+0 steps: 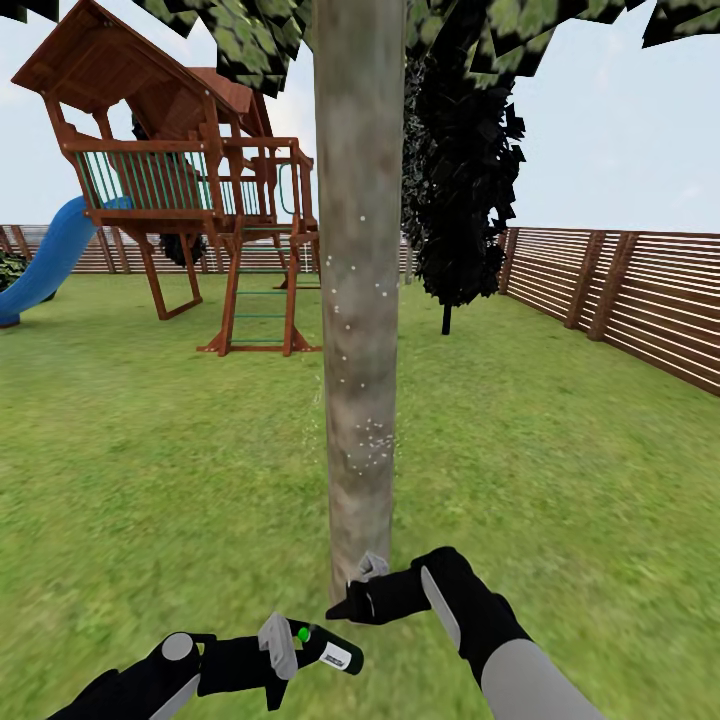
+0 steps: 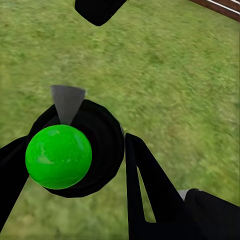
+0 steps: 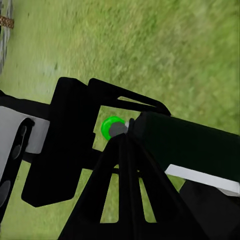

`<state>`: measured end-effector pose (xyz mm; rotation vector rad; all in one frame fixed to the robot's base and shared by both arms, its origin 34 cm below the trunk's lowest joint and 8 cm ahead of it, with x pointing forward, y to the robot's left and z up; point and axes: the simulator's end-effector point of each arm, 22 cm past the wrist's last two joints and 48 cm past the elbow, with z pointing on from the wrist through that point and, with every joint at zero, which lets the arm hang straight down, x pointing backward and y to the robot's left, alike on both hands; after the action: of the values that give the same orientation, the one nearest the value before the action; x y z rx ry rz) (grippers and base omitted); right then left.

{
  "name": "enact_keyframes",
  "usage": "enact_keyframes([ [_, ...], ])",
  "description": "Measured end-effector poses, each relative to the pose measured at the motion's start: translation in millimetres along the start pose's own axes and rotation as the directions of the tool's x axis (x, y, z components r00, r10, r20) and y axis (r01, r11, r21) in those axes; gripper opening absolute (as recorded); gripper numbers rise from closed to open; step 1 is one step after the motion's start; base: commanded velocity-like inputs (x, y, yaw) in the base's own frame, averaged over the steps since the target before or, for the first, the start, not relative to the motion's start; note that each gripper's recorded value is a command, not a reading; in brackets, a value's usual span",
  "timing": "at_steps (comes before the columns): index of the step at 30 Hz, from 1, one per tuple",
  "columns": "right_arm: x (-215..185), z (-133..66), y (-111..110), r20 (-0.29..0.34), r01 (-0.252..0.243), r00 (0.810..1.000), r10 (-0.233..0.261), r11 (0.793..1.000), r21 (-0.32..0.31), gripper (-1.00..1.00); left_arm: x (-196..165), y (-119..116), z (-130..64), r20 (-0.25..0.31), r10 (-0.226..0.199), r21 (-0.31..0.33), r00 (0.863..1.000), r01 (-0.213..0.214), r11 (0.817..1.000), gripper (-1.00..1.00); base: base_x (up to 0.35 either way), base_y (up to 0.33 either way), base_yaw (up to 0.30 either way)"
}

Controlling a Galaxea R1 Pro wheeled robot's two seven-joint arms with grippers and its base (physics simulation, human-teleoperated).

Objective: In the garden, pick up the pesticide atomizer on the floor and spray pesticide onto both trees until each tree trunk is fully covered.

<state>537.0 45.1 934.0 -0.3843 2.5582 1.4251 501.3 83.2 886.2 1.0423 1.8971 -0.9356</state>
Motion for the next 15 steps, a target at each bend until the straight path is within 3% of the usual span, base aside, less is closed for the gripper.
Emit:
enact_keyframes([
  [15,4.6,2.0,-2.5,-0.010,-0.011,1.000,0.011,1.000,0.001,-1.00,1.4,0.3,0.4,-0.005,-0.003,-0.002,1.000,0.003,1.000,-1.00,0.000,0.000,0.000],
])
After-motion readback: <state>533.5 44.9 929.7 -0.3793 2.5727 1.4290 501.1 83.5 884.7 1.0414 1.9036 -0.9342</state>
